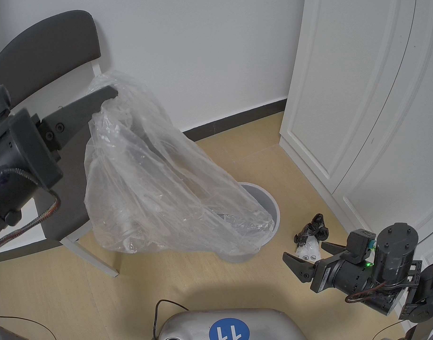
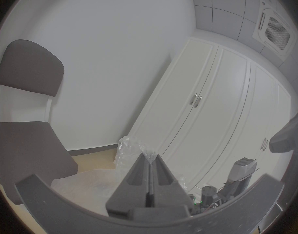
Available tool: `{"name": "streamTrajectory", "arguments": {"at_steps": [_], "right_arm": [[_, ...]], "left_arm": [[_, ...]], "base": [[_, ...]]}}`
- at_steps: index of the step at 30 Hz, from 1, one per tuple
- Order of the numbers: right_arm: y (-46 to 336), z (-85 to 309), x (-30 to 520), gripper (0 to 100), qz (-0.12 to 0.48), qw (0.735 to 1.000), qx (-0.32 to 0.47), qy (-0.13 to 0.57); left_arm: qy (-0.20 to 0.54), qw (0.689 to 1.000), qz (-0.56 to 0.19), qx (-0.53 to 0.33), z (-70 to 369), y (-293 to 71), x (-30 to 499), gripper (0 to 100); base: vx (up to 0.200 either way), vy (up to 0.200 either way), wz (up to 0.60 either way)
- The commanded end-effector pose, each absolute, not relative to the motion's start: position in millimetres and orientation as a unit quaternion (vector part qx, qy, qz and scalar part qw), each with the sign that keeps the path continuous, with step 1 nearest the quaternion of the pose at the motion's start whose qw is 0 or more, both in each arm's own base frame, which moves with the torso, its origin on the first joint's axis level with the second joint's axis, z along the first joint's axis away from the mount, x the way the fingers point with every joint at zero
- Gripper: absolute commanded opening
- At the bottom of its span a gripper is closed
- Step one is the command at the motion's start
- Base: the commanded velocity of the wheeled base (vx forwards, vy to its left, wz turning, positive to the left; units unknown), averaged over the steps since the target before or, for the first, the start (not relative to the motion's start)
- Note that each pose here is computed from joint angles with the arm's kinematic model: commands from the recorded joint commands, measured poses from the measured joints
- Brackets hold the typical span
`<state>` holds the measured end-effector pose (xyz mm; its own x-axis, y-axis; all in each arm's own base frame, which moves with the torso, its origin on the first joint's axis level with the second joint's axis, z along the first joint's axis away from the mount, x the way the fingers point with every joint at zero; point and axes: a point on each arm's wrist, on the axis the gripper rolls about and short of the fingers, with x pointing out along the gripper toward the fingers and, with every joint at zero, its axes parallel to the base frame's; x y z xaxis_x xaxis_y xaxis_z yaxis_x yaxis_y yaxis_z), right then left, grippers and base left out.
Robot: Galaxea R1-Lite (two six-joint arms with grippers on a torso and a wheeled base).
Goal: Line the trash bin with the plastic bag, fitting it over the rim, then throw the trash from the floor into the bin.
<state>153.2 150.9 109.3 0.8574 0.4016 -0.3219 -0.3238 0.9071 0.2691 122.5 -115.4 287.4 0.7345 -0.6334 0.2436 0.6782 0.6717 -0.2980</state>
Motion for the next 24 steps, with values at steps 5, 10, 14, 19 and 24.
{"name": "streamTrajectory", "arguments": {"at_steps": [5, 10, 14, 19, 24], "right_arm": [[156.2, 96.0, 159.8, 100, 0.182, 0.956, 0.094, 0.21], [161.3, 92.4, 163.4, 100, 0.186, 0.956, 0.104, 0.2], [167.1, 80.8, 168.7, 100, 0.182, 0.958, 0.104, 0.198], [181.0, 69.4, 172.8, 100, 0.191, 0.959, 0.108, 0.18], [194.8, 52.5, 189.1, 100, 0.189, 0.961, 0.114, 0.165]], "left_arm": [[-0.064, 0.895, -0.395, -0.196, 290.0, -116.1, 105.5, 0], [-0.074, 0.881, -0.42, -0.203, 294.7, -111.4, 90.9, 0], [-0.076, 0.874, -0.433, -0.206, 296.5, -110.8, 85.2, 0], [-0.073, 0.874, -0.435, -0.205, 295.5, -112.0, 85.3, 0], [-0.068, 0.875, -0.434, -0.203, 294.0, -114.0, 87.1, 0]], "base": [[0.0, 0.0, 0.0], [0.0, 0.0, 0.0], [0.0, 0.0, 0.0], [0.0, 0.0, 0.0], [0.0, 0.0, 0.0]]}}
